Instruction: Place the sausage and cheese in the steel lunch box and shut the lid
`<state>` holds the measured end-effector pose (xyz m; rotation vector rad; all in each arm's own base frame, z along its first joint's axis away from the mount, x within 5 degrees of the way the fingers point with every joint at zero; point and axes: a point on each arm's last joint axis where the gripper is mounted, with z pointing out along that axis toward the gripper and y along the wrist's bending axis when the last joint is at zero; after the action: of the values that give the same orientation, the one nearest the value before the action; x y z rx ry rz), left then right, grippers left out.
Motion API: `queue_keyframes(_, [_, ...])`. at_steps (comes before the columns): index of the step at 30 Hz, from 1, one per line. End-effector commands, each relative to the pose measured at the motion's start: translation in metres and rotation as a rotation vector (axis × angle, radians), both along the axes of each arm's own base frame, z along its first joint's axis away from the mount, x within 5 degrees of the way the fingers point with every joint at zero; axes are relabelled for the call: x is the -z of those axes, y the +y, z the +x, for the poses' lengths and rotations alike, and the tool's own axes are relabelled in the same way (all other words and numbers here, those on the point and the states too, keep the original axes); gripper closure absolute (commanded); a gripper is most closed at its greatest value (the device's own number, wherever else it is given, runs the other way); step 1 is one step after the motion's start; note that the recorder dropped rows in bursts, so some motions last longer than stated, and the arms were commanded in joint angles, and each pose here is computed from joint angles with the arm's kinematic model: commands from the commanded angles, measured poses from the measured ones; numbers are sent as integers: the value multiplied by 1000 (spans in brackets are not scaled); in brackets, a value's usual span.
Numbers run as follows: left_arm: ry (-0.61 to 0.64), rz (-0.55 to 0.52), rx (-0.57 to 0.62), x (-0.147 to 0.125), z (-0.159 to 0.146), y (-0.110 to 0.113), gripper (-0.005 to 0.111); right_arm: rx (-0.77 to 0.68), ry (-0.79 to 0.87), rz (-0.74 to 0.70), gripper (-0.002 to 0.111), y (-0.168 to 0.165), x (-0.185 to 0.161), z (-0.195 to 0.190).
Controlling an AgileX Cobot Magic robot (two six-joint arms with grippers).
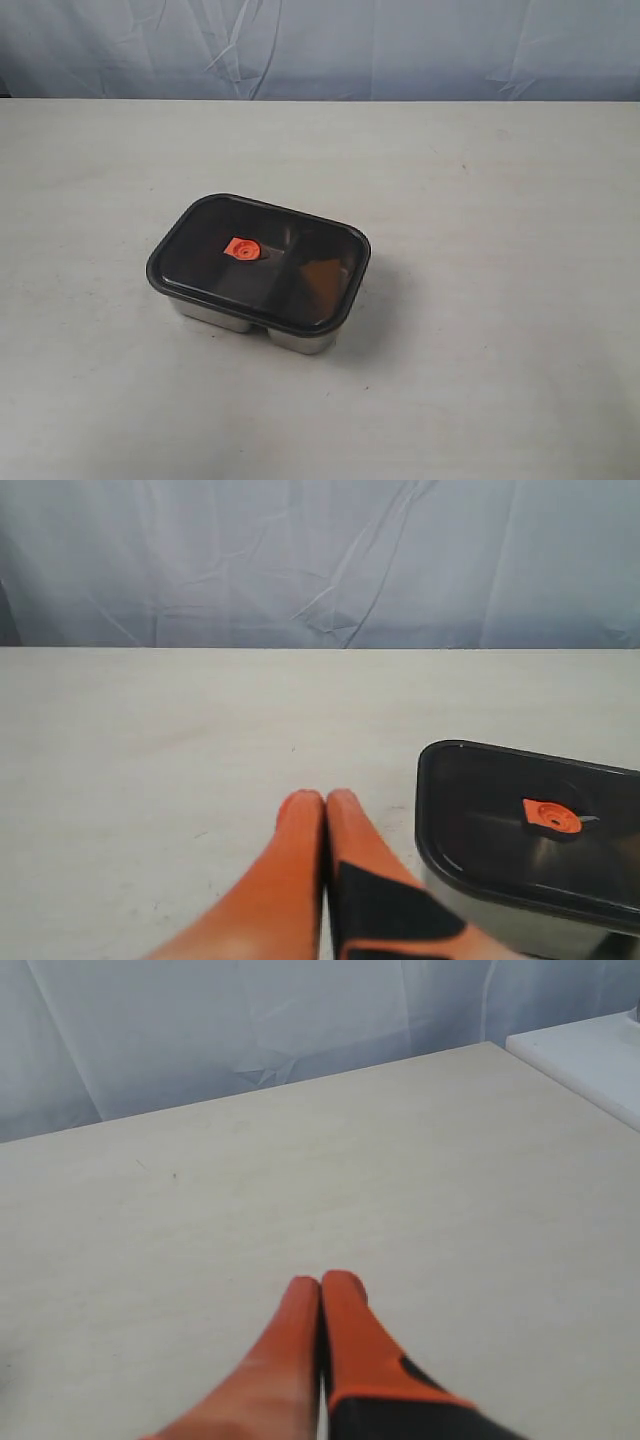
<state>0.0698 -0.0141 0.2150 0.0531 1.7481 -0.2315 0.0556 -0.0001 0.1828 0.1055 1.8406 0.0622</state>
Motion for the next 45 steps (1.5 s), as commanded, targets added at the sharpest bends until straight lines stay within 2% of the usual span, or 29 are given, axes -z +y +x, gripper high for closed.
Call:
queue_keyframes(1, [38, -54, -33, 21, -7, 2, 107, 5, -12, -7, 108, 0, 0, 0])
queue_keyframes(5, [42, -171, -61, 25, -13, 3, 107, 5, -12, -7, 108, 0, 0, 0])
queue_keyframes(7, [28, -182, -67, 24, -13, 3, 107, 6, -12, -5, 108, 0, 0, 0])
queue_keyframes(15, [-5, -135, -87, 23, -15, 6, 107, 6, -12, -5, 108, 0, 0, 0])
queue_keyframes(18, [-17, -85, -91, 23, -15, 7, 107, 6, -15, -6, 108, 0, 0, 0])
queue_keyframes(25, [-18, -79, -94, 23, -15, 7, 107, 5, -15, -3, 108, 0, 0, 0])
queue_keyframes(34, [-25, -37, -188, 23, -14, 13, 107, 5, -15, -3, 108, 0, 0, 0])
queue_keyframes(45, [-25, -37, -188, 23, -14, 13, 107, 5, -10, -5, 108, 0, 0, 0])
